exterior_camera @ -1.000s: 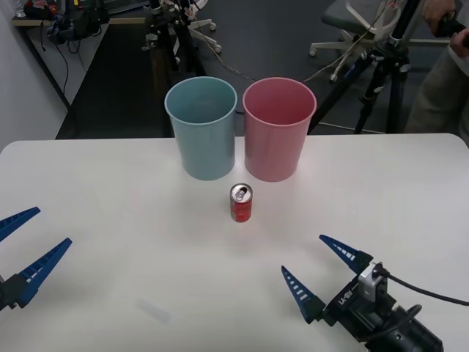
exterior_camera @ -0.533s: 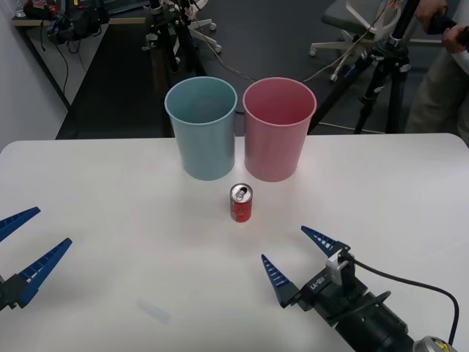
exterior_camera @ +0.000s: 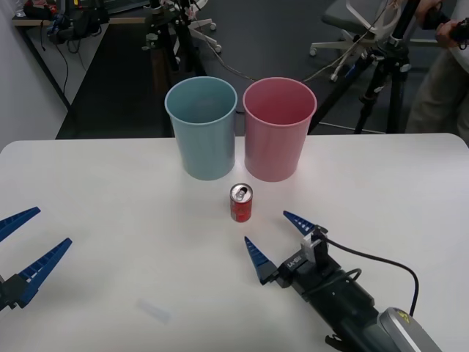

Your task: Grasp the object on the table and drop it into the matching bin: aluminum can to the light blue bin, PET bottle to the pink bin.

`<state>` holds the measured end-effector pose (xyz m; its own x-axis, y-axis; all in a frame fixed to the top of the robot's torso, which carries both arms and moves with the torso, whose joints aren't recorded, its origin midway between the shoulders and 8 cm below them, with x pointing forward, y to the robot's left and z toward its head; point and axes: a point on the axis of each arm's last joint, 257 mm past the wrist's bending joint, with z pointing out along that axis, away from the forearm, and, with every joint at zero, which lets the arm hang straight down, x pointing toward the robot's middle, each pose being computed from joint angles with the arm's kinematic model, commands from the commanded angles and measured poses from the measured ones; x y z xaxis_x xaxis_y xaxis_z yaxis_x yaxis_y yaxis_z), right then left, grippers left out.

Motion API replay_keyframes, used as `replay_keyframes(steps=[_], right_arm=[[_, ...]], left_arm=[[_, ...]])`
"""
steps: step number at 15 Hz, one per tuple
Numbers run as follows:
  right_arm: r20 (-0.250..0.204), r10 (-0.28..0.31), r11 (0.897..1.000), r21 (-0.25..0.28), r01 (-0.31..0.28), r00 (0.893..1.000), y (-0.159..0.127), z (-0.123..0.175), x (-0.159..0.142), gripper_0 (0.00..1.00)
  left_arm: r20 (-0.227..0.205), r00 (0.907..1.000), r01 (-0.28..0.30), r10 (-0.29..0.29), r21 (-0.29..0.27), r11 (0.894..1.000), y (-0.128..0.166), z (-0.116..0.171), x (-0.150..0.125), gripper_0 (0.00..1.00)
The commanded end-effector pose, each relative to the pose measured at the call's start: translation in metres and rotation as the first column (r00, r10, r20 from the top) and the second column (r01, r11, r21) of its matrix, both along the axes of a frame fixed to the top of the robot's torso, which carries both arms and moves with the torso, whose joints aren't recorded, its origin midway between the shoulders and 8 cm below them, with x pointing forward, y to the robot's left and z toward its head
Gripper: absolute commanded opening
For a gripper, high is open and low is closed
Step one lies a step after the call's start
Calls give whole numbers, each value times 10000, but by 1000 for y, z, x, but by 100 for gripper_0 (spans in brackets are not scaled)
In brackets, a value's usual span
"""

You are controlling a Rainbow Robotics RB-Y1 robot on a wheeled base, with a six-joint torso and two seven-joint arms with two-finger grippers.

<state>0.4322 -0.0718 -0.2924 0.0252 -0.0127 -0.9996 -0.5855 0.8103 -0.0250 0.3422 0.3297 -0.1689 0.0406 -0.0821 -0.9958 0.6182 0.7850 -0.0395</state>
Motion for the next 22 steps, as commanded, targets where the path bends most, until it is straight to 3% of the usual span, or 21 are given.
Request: replay_keyframes(steps=[1,16,22], right_arm=[[344,-104,9995,-294,114,9994,4,1,12,100],[307,28,9987,-515,-12,9995,43,-17,52,100],[329,-322,9963,-782,347,9989,43,-11,72,100]], left_arm=[[0,10000,0,0,0,10000,0,0,0,100],[0,10000,0,0,0,10000,0,0,0,100],[0,10000,0,0,0,10000,0,0,0,100]])
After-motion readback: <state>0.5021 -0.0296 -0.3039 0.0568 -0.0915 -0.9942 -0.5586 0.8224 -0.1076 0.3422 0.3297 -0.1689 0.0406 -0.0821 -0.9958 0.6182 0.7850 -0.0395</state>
